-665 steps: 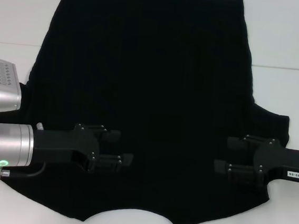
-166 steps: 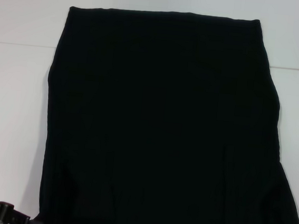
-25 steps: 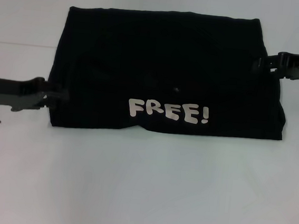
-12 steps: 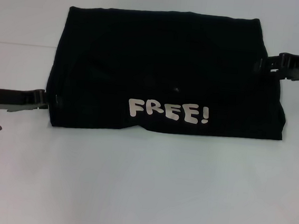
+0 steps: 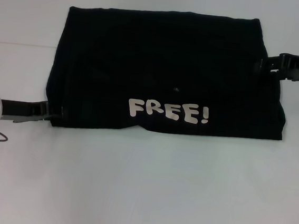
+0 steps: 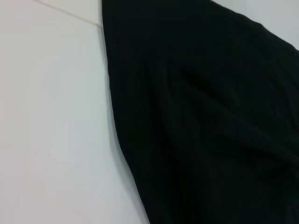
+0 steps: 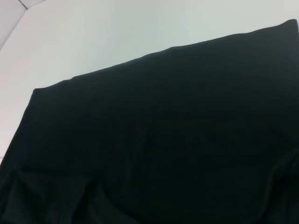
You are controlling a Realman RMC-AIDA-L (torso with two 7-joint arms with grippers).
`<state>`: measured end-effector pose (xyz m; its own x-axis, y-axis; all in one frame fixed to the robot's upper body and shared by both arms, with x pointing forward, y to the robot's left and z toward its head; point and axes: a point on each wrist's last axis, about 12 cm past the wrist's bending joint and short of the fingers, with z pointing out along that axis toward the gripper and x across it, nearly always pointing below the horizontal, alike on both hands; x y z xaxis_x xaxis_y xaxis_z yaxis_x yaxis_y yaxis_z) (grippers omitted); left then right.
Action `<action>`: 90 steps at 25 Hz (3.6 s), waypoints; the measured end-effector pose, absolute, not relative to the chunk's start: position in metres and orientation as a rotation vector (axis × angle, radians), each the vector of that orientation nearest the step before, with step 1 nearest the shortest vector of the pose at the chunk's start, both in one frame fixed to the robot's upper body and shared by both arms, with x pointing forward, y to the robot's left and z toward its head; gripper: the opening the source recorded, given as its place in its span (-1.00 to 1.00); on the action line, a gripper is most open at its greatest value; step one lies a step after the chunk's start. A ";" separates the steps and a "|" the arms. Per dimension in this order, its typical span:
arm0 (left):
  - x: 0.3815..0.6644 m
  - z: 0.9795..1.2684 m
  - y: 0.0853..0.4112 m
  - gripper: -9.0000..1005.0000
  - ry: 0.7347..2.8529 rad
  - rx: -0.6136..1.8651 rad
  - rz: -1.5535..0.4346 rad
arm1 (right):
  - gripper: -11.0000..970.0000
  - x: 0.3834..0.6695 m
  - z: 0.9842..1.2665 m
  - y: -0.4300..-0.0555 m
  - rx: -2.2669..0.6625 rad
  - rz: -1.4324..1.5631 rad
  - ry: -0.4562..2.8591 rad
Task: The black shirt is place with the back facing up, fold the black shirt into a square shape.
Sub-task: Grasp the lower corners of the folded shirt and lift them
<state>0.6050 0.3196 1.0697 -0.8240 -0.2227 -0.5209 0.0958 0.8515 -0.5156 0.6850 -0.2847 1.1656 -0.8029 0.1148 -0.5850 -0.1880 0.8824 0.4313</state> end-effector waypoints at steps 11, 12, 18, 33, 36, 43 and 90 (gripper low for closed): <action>0.603 1.065 0.311 -0.17 2.452 -0.087 -0.755 | 0.59 0.683 1.162 -0.288 -0.042 0.634 2.427; 0.603 1.065 0.310 -0.17 2.452 -0.086 -0.758 | 0.59 0.682 1.162 -0.289 -0.041 0.634 2.428; 0.603 1.065 0.308 -0.19 2.455 -0.088 -0.768 | 0.59 0.681 1.159 -0.291 -0.033 0.632 2.432; 0.604 1.068 0.309 -0.86 2.457 -0.097 -0.767 | 0.58 0.679 1.160 -0.292 -0.040 0.639 2.441; 0.606 1.073 0.310 -0.98 2.451 -0.093 -0.777 | 0.58 0.676 1.159 -0.294 -0.070 0.627 2.480; 0.613 1.087 0.311 -0.98 2.430 -0.088 -0.790 | 0.58 0.663 1.150 -0.304 -0.117 0.560 2.612; 0.619 1.090 0.308 -0.98 2.409 -0.101 -0.775 | 0.25 0.649 1.107 -0.287 -0.117 0.501 2.626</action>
<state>0.6193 0.3076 1.0898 -0.8172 -0.2440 -0.5221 0.1063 0.8266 -0.5527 0.6494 -0.2869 1.1070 -0.8900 0.0028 -0.4559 -0.1653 0.9299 0.3285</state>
